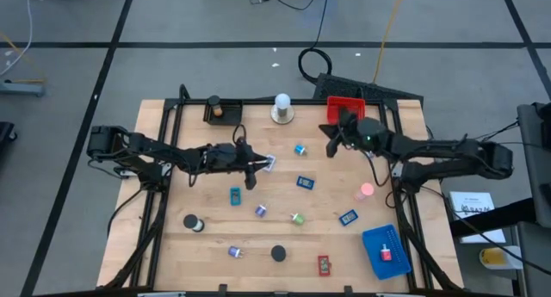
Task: Pick & Place Office items
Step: Put the violet charger adapter into the red bin
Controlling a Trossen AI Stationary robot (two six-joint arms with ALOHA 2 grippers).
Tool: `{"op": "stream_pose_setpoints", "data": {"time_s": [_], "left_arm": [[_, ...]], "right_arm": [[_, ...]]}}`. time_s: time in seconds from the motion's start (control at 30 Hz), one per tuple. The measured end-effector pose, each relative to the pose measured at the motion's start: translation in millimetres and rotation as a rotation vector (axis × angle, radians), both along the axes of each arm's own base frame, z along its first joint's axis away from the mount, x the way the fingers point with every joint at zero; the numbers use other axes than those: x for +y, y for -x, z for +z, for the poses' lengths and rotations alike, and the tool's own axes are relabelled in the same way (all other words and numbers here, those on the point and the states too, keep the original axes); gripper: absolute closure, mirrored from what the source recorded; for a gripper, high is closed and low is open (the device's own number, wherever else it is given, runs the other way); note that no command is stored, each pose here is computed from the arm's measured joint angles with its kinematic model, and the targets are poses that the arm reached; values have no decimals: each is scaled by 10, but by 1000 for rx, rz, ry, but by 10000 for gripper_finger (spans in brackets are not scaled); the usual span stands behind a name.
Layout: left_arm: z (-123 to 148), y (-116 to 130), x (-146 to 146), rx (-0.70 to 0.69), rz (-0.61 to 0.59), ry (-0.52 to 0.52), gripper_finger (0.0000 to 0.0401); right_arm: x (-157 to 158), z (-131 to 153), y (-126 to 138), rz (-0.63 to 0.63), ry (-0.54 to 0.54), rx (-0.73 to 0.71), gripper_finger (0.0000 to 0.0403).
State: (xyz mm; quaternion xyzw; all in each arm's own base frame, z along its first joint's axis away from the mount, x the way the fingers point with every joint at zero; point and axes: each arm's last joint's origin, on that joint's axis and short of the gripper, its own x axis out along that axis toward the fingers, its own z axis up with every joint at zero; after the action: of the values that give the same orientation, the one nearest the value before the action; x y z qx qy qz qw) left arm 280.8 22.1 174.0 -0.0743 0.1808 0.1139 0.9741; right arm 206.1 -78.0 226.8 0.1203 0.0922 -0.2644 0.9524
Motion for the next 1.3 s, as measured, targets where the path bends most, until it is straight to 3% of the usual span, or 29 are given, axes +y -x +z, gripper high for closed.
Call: {"op": "stream_pose_setpoints", "data": {"time_s": [0.17, 0.33, 0.6, 0.77, 0.93, 1.1, 1.3], "left_arm": [[-14, 17, -19, 100, 39, 91, 309], [100, -46, -133, 266, 61, 99, 309], [249, -120, -348, 251, 39, 111, 321], [232, -122, -394, 135, 44, 46, 392], [168, -69, -337, -36, -28, -18, 397], [119, 64, -220, -223, -62, -101, 391], [83, 121, -110, -249, -82, -140, 397]], "right_arm": [[188, -25, -69, 91, 52, 8, 400], [330, -18, -99, 85, 131, 38, 402], [482, -17, -123, 145, 179, 57, 402], [551, -17, -131, 177, 180, 54, 402], [515, 25, -92, 127, 139, 121, 402], [333, 262, -4, 19, 68, 294, 402], [32, 393, 158, -104, 6, 552, 402]]}}
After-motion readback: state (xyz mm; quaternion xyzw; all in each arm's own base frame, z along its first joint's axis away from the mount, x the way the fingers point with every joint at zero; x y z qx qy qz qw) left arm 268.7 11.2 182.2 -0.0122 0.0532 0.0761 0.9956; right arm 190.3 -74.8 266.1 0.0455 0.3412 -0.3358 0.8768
